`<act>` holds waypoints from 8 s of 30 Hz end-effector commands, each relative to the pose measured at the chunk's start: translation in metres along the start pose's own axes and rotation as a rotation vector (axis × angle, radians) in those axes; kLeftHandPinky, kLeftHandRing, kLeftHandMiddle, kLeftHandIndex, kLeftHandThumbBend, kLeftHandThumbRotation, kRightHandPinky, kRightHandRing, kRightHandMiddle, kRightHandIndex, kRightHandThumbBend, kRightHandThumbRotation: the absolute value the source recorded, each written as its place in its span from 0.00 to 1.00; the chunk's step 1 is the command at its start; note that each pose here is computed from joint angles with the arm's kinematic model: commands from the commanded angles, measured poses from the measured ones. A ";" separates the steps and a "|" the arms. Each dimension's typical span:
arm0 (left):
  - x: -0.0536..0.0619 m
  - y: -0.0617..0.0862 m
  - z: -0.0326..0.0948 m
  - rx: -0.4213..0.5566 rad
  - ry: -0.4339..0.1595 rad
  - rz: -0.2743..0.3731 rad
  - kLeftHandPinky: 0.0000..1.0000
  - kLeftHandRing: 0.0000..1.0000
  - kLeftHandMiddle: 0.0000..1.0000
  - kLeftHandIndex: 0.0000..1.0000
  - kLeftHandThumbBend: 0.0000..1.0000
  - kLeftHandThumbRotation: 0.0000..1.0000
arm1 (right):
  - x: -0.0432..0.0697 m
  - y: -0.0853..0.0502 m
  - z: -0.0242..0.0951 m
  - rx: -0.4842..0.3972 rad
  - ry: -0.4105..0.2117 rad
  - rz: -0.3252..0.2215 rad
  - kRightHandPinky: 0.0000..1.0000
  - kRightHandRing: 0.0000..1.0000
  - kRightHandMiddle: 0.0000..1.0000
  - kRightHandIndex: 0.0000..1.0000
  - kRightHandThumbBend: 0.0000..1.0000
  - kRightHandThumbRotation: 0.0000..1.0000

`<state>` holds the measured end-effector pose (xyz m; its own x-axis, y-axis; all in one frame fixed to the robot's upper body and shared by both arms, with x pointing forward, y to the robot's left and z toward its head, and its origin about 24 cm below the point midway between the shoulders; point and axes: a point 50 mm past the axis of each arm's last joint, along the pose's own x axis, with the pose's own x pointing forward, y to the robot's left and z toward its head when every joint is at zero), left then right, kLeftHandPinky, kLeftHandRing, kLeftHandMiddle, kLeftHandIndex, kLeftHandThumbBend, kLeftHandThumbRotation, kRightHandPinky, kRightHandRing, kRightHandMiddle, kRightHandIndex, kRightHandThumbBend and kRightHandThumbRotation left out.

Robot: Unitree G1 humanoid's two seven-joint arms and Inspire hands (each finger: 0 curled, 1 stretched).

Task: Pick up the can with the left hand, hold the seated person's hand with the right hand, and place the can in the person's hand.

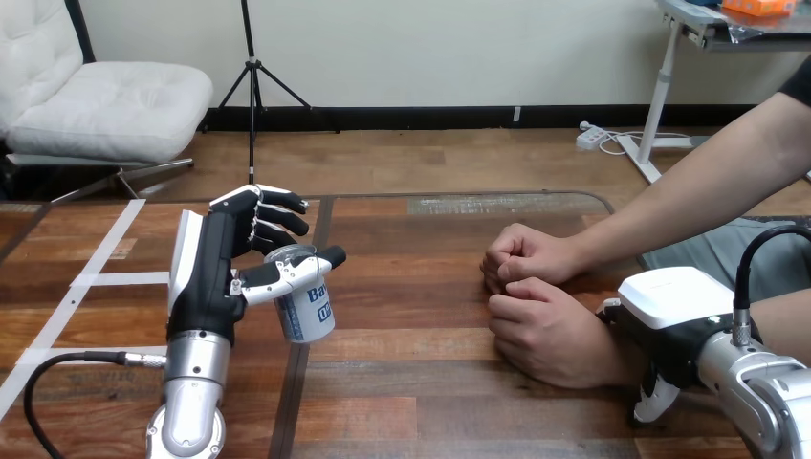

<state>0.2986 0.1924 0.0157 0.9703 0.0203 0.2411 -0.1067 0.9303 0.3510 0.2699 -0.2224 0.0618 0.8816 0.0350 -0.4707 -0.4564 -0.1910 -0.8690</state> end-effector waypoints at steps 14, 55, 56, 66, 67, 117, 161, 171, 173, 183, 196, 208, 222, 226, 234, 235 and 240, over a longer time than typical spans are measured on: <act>0.020 0.008 0.025 0.001 -0.133 0.037 0.37 0.41 0.49 0.53 0.76 0.01 | 0.005 -0.015 -0.001 -0.012 0.010 -0.145 0.41 0.52 0.58 0.62 0.65 0.00; 0.021 0.009 0.026 -0.004 -0.133 0.034 0.36 0.41 0.49 0.52 0.76 0.00 | 0.002 -0.019 -0.010 0.023 0.039 -0.212 0.19 0.29 0.38 0.52 0.72 0.00; 0.021 0.009 0.026 -0.004 -0.132 0.033 0.36 0.41 0.49 0.52 0.76 0.00 | 0.002 -0.018 -0.010 0.023 0.041 -0.210 0.19 0.29 0.39 0.52 0.72 0.00; 0.021 0.008 0.026 -0.005 -0.132 0.030 0.37 0.41 0.49 0.52 0.76 0.01 | 0.003 -0.015 -0.012 0.022 0.048 -0.185 0.20 0.30 0.40 0.52 0.71 0.00; 0.021 0.008 0.026 -0.005 -0.132 0.030 0.37 0.41 0.49 0.52 0.76 0.01 | 0.003 -0.015 -0.012 0.023 0.048 -0.183 0.20 0.30 0.40 0.53 0.71 0.00; 0.021 0.012 0.026 0.006 -0.138 0.029 0.35 0.41 0.49 0.53 0.75 0.01 | 0.015 0.002 -0.005 0.084 0.021 -0.186 0.24 0.34 0.44 0.52 0.68 0.00; 0.029 -0.003 0.035 -0.013 -0.156 -0.024 0.35 0.41 0.50 0.54 0.76 0.02 | -0.006 -0.039 -0.006 0.113 -0.017 -0.341 0.28 0.37 0.45 0.47 0.78 0.00; 0.032 -0.013 0.040 -0.014 -0.174 -0.063 0.35 0.41 0.50 0.54 0.75 0.04 | -0.012 -0.047 -0.002 0.080 -0.032 -0.386 0.28 0.37 0.45 0.47 0.81 0.00; 0.032 -0.016 0.042 -0.015 -0.177 -0.070 0.35 0.40 0.50 0.54 0.75 0.04 | -0.013 -0.049 -0.001 0.087 -0.037 -0.392 0.28 0.37 0.46 0.48 0.80 0.00; 0.036 -0.027 0.048 -0.022 -0.192 -0.107 0.35 0.40 0.50 0.54 0.74 0.05 | -0.018 -0.055 0.005 0.090 -0.054 -0.411 0.28 0.36 0.45 0.48 0.81 0.00; 0.037 -0.041 0.056 -0.061 -0.212 -0.153 0.35 0.41 0.50 0.54 0.75 0.04 | -0.024 -0.062 0.012 0.082 -0.081 -0.425 0.25 0.33 0.41 0.49 0.84 0.00; 0.038 -0.053 0.061 -0.063 -0.225 -0.188 0.35 0.40 0.50 0.53 0.75 0.05 | -0.029 -0.068 0.018 0.075 -0.098 -0.435 0.24 0.32 0.41 0.49 0.86 0.00; 0.037 -0.066 0.065 -0.069 -0.232 -0.225 0.35 0.41 0.50 0.52 0.76 0.06 | -0.031 -0.070 0.022 0.113 -0.134 -0.446 0.29 0.38 0.46 0.50 0.86 0.00; 0.036 -0.068 0.066 -0.074 -0.236 -0.232 0.36 0.41 0.49 0.52 0.76 0.06 | -0.032 -0.070 0.023 0.105 -0.136 -0.446 0.30 0.39 0.47 0.50 0.85 0.00; 0.036 -0.069 0.067 -0.064 -0.242 -0.242 0.36 0.41 0.49 0.52 0.76 0.06 | -0.032 -0.070 0.023 0.092 -0.138 -0.458 0.31 0.38 0.46 0.50 0.86 0.00; 0.036 -0.069 0.067 -0.065 -0.243 -0.243 0.36 0.41 0.49 0.52 0.76 0.06 | -0.032 -0.070 0.023 0.091 -0.137 -0.457 0.31 0.38 0.46 0.50 0.86 0.00; 0.036 -0.069 0.067 -0.061 -0.243 -0.247 0.36 0.41 0.48 0.52 0.75 0.06 | -0.032 -0.070 0.024 0.096 -0.133 -0.449 0.31 0.39 0.46 0.50 0.86 0.00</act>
<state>0.3094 0.1134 0.0242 0.9358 -0.2605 0.2374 0.1646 0.9186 0.3592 0.2657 -0.1901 0.1127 0.9663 0.2111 -0.1476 -0.1409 -0.0465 -0.9889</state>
